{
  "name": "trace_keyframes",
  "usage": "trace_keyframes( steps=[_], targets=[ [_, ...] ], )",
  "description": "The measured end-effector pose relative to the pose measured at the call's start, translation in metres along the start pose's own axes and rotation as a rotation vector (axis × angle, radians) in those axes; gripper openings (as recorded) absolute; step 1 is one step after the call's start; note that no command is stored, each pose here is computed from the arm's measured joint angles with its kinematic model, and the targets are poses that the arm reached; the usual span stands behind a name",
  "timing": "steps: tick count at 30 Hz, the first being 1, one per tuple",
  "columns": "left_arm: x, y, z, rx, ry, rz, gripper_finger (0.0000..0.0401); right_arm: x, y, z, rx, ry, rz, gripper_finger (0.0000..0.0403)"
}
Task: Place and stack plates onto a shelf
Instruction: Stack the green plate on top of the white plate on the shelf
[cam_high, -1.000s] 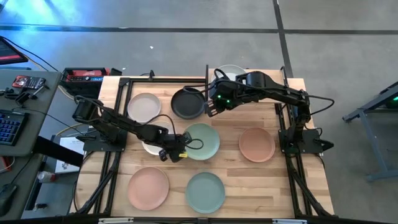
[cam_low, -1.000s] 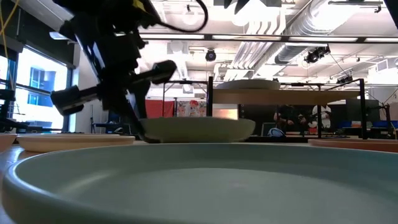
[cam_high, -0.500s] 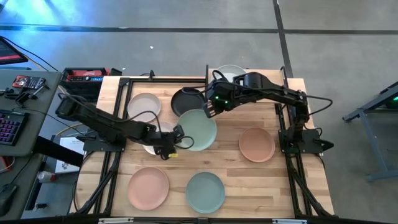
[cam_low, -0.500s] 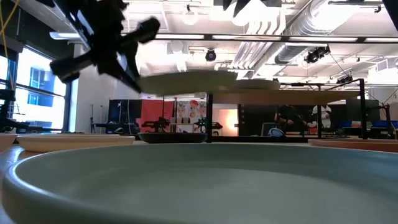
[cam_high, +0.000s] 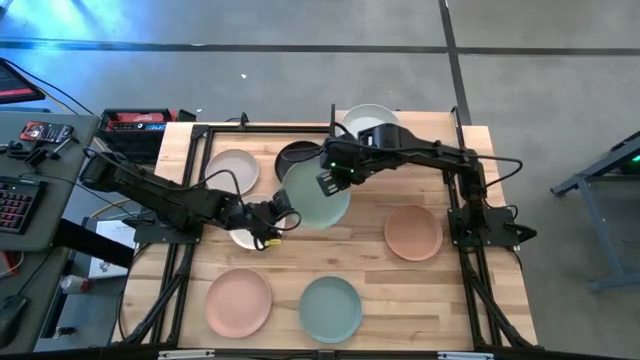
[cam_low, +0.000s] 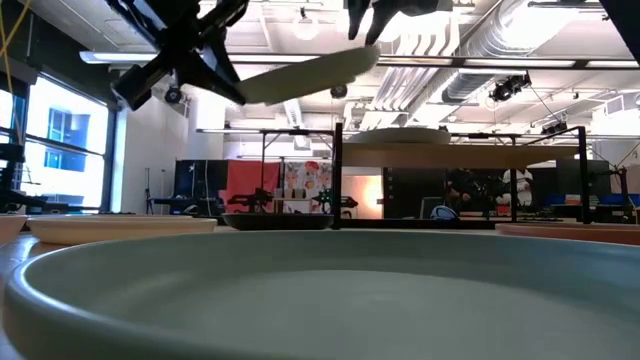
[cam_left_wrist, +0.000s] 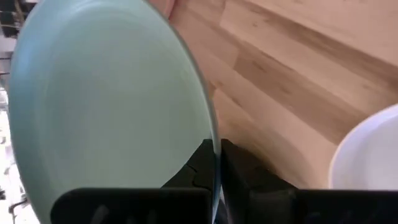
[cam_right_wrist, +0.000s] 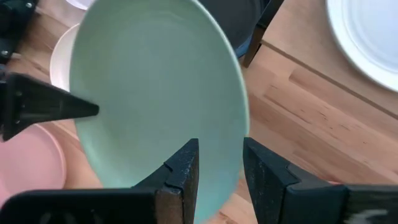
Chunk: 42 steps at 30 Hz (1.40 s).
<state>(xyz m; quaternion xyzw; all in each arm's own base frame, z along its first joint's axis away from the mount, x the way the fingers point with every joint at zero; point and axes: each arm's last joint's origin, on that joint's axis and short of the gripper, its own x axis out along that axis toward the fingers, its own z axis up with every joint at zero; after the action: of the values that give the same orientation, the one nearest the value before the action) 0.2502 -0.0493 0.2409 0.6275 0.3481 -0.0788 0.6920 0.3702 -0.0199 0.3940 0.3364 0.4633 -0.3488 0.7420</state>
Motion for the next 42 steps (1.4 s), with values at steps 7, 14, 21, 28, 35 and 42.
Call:
trace_keyframes(
  steps=[7, 14, 21, 28, 35, 42],
  targets=[
    [0.0001, 0.0024, 0.0002, 0.024, 0.017, 0.030, 0.0001, 0.0073, 0.0030, 0.0005, -0.007, 0.004, -0.016, 0.0101],
    [0.0005, 0.0007, -0.0013, 0.022, 0.026, 0.011, 0.0001, 0.0031, 0.0015, -0.0002, 0.000, 0.014, 0.001, 0.0101],
    [0.0007, -0.0028, -0.0018, -0.009, 0.015, -0.027, 0.0001, -0.0020, -0.0011, 0.0002, -0.003, -0.012, -0.004, 0.0101],
    [0.0003, 0.0016, -0.0004, -0.008, 0.030, 0.024, 0.0001, -0.0013, -0.0032, 0.0031, -0.019, -0.024, -0.016, 0.0101],
    [0.0002, -0.0004, -0.0012, -0.002, 0.040, 0.007, 0.0001, -0.0010, -0.0043, 0.0047, -0.032, -0.032, -0.022, 0.0101],
    [0.0002, -0.0009, -0.0014, -0.012, 0.041, 0.002, 0.0001, -0.0004, -0.0063, 0.0074, -0.047, -0.041, -0.031, 0.0096]
  ],
)
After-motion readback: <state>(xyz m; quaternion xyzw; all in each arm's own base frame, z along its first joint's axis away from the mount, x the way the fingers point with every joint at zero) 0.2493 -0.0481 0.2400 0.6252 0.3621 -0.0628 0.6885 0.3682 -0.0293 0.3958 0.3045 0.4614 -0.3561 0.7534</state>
